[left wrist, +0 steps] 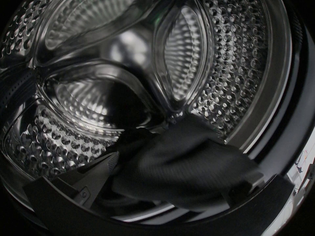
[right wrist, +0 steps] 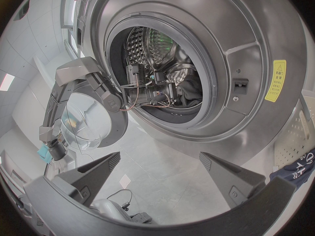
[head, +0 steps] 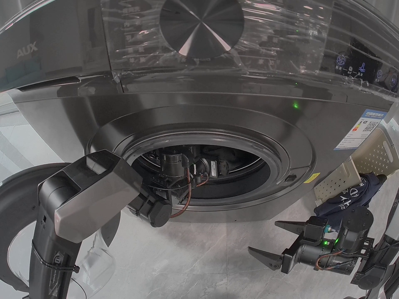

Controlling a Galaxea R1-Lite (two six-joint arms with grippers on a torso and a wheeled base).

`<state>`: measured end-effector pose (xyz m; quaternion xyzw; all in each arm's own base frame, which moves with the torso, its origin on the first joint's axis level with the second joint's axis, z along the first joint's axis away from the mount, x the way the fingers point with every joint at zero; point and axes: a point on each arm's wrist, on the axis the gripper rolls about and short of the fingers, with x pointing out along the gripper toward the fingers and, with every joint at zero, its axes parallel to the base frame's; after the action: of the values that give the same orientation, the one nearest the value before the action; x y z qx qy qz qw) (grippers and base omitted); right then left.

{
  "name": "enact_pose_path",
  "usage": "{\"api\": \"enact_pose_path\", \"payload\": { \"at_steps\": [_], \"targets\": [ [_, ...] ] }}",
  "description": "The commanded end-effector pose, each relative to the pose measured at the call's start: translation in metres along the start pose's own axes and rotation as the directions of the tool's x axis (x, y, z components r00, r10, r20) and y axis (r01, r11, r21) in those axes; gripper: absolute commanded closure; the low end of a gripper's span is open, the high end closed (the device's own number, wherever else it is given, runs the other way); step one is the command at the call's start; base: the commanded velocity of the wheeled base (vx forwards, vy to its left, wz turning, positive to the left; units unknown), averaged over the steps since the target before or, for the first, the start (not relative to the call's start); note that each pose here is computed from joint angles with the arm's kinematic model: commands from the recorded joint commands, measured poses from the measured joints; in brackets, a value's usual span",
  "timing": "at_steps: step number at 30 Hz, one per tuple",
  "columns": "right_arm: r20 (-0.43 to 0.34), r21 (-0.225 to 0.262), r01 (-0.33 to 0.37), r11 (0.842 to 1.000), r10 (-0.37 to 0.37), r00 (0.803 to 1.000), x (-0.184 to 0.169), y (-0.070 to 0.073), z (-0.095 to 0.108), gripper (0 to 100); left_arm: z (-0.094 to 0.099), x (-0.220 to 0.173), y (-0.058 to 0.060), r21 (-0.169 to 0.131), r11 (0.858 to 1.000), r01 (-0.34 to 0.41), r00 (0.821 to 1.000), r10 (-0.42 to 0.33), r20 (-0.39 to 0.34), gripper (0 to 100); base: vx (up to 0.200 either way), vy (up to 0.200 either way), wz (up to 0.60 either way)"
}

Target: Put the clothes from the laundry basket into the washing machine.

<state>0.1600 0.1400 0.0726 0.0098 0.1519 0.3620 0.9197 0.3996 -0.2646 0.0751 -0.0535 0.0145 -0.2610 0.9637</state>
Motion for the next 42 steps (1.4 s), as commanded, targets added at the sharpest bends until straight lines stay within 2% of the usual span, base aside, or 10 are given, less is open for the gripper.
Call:
{"api": "enact_pose_path", "payload": {
  "at_steps": [1, 7, 8, 14, 20, 26, 32, 33, 41, 42],
  "targets": [
    [0.0, -0.001, -0.002, 1.0, 0.002, 1.0, 0.0, 0.0, 0.0, 0, -0.008, -0.007, -0.009, -0.005, 0.999, 0.038, 0.998, -0.038, -0.058, 0, 0.0, 0.0, 0.0],
    [-0.002, -0.001, -0.002, 1.0, 0.002, 1.0, 0.0, 0.0, 0.0, 0, -0.028, 0.001, -0.007, -0.003, 0.999, 0.037, 0.996, -0.037, -0.084, 0, 0.0, 0.0, 0.0],
    [-0.002, -0.001, -0.003, 1.0, 0.003, 1.0, 0.0, 0.001, 0.0, 0, -0.028, 0.003, -0.007, -0.003, 0.999, 0.036, 0.996, -0.036, -0.076, 100, 0.0, 0.0, 0.0],
    [-0.007, -0.002, -0.009, 1.0, 0.009, 1.0, 0.002, 0.002, -0.001, 0, -0.02, 0.028, -0.009, -0.017, 1.0, 0.016, 1.0, -0.015, 0.024, 100, 0.0, 0.0, 0.0],
    [-0.009, -0.002, -0.008, 1.0, 0.008, 1.0, 0.002, 0.002, -0.002, 0, -0.022, 0.052, 0.0, -0.032, 0.997, -0.066, 0.99, 0.07, 0.122, 100, 0.0, 0.0, 0.0],
    [-0.015, -0.002, -0.008, 1.0, 0.008, 1.0, 0.003, 0.002, -0.003, 0, -0.006, 0.069, 0.021, -0.06, 0.983, -0.176, 0.957, 0.185, 0.225, 100, 0.0, 0.0, 0.0],
    [-0.018, -0.002, -0.007, 1.0, 0.007, 1.0, 0.003, 0.001, -0.004, 0, 0.0, 0.06, 0.025, -0.05, 0.98, -0.191, 0.96, 0.197, 0.197, 100, 0.0, 0.0, 0.0],
    [-0.018, -0.001, -0.006, 1.0, 0.006, 1.0, 0.003, 0.001, -0.003, 0, 0.002, 0.057, 0.022, -0.05, 0.981, -0.187, 0.963, 0.193, 0.189, 0, 0.0, 0.0, 0.0],
    [-0.019, 0.0, -0.006, 1.0, 0.006, 1.0, 0.003, 0.001, -0.004, 0, 0.024, 0.025, 0.01, -0.038, 0.984, -0.173, 0.978, 0.177, 0.108, 0, 0.0, 0.0, 0.0],
    [-0.016, 0.0, -0.005, 1.0, 0.005, 1.0, 0.003, 0.001, -0.003, 0, 0.026, 0.007, 0.003, -0.023, 0.987, -0.162, 0.986, 0.162, 0.042, 0, 0.0, 0.0, 0.0]
  ]
}}
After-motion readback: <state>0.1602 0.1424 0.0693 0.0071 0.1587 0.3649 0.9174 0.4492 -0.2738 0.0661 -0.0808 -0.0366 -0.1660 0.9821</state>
